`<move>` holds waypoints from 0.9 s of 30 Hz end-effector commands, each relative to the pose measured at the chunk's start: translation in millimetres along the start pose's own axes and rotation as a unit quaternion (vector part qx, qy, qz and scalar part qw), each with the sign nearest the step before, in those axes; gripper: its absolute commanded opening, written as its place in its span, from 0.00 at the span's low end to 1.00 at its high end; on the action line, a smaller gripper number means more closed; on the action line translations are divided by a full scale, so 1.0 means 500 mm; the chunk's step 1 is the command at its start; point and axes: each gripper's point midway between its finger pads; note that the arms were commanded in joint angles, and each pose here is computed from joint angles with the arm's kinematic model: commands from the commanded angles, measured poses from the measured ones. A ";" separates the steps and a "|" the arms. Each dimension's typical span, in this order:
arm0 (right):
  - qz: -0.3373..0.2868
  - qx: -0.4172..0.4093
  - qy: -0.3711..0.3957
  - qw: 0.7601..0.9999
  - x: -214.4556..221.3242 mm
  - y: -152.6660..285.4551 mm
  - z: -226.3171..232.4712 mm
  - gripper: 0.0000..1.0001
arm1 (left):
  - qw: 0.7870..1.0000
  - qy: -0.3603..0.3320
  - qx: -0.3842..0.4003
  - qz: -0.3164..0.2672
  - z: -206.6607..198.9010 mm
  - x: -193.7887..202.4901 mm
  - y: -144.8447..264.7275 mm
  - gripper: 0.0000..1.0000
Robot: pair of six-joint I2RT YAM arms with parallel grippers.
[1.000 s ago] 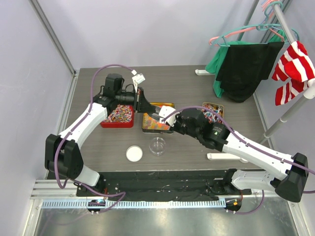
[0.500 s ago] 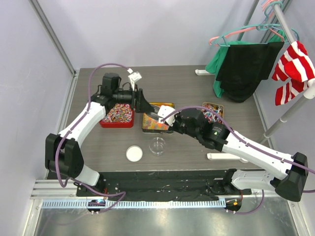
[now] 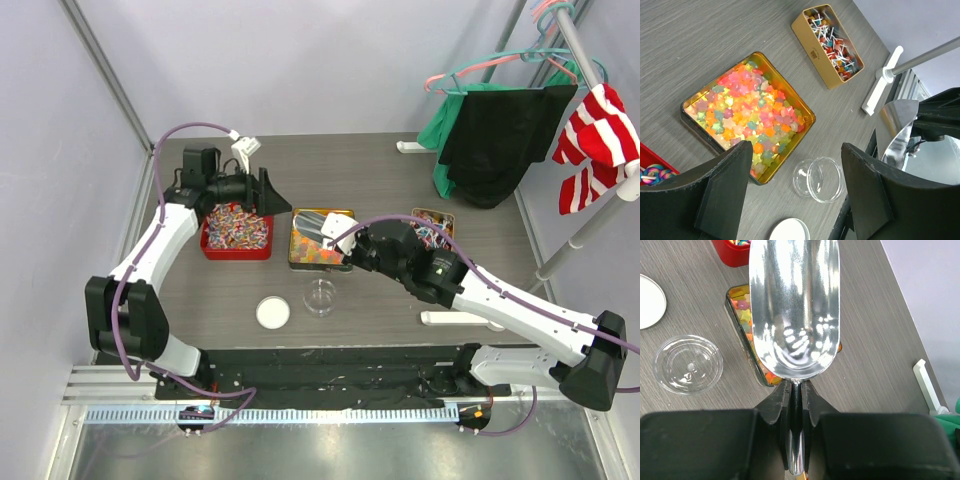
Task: Pack the candies
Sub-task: Adjust the spatula.
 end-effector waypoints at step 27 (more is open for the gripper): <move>-0.036 0.020 -0.007 0.999 -0.069 -0.005 -0.022 0.01 | 0.996 -0.029 0.078 -0.030 -0.096 -0.001 -0.022 0.65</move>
Point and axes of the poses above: each gripper's point midway between its finger pads, its own y axis back along the fingers, its own z axis along the line the jaws close on, x = y × z, and after that the axes turned 12 degrees about -y, right-handed
